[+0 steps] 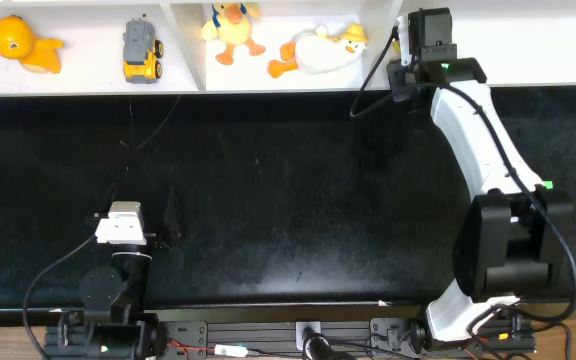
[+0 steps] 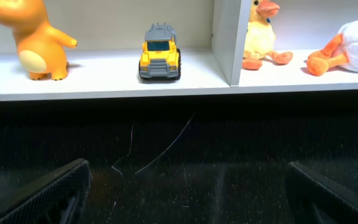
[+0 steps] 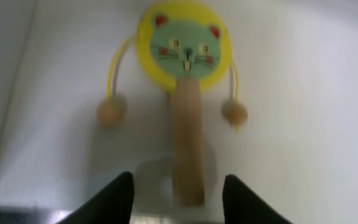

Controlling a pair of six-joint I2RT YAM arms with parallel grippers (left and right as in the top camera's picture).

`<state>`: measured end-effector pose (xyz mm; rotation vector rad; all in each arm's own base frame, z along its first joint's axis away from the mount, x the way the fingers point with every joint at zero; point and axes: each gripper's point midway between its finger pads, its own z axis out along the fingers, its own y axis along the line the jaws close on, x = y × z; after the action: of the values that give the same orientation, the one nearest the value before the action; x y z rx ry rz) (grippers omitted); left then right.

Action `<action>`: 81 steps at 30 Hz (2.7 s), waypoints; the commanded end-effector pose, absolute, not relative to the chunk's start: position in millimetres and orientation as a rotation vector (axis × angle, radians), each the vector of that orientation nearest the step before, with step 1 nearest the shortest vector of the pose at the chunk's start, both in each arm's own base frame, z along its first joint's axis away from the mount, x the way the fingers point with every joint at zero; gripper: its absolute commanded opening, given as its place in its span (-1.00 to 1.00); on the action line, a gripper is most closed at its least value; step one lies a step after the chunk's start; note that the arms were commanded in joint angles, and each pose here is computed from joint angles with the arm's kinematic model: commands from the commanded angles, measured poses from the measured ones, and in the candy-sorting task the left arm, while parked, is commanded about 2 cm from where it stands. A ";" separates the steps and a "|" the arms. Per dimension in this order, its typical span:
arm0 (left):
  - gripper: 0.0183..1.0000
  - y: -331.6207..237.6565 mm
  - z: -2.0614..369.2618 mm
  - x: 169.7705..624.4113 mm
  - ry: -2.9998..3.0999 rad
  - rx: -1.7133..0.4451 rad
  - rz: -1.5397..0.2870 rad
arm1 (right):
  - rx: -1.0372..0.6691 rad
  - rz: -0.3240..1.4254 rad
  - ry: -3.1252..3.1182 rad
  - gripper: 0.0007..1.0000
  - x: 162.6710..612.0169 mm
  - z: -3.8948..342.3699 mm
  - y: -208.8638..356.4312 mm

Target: Store Toys

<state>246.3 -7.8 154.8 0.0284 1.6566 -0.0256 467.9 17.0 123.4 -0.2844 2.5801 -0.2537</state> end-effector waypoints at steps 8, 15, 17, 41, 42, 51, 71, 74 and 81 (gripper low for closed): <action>1.00 -11.6 156.4 245.6 1.648 0.032 -0.051 | -0.136 -0.302 2.630 0.99 325.5 123.7 -21.5; 1.00 -11.6 156.4 245.6 1.648 0.032 -0.051 | -0.128 -0.298 2.588 0.99 282.5 120.6 -23.2; 0.99 -11.5 156.4 245.6 1.648 0.032 -0.051 | -0.129 -0.299 2.591 0.99 279.1 118.2 -23.4; 1.00 -11.6 156.3 245.6 1.649 0.032 -0.051 | -0.002 -0.392 2.674 1.00 239.0 120.7 -94.7; 1.00 -11.6 156.4 245.6 1.648 0.032 -0.051 | -0.021 -0.397 2.683 1.00 230.9 120.5 -113.0; 1.00 -11.6 156.4 245.6 1.648 0.032 -0.051 | 0.059 -0.365 2.623 1.00 209.9 115.1 -188.5; 1.00 -11.5 156.4 245.6 1.648 0.032 -0.051 | 0.209 -0.166 2.589 0.83 246.1 50.7 -225.0; 1.00 -11.5 156.3 245.6 1.649 0.032 -0.051 | 0.291 -0.093 2.545 0.82 253.6 50.9 -221.7; 0.99 -11.6 156.3 245.6 1.649 0.032 -0.051 | 0.306 -0.073 2.552 0.36 253.6 45.7 -220.9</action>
<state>246.3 -8.4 154.9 0.0310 1.6562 -0.0284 252.4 -223.3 47.6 0.2809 2.5673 -0.1128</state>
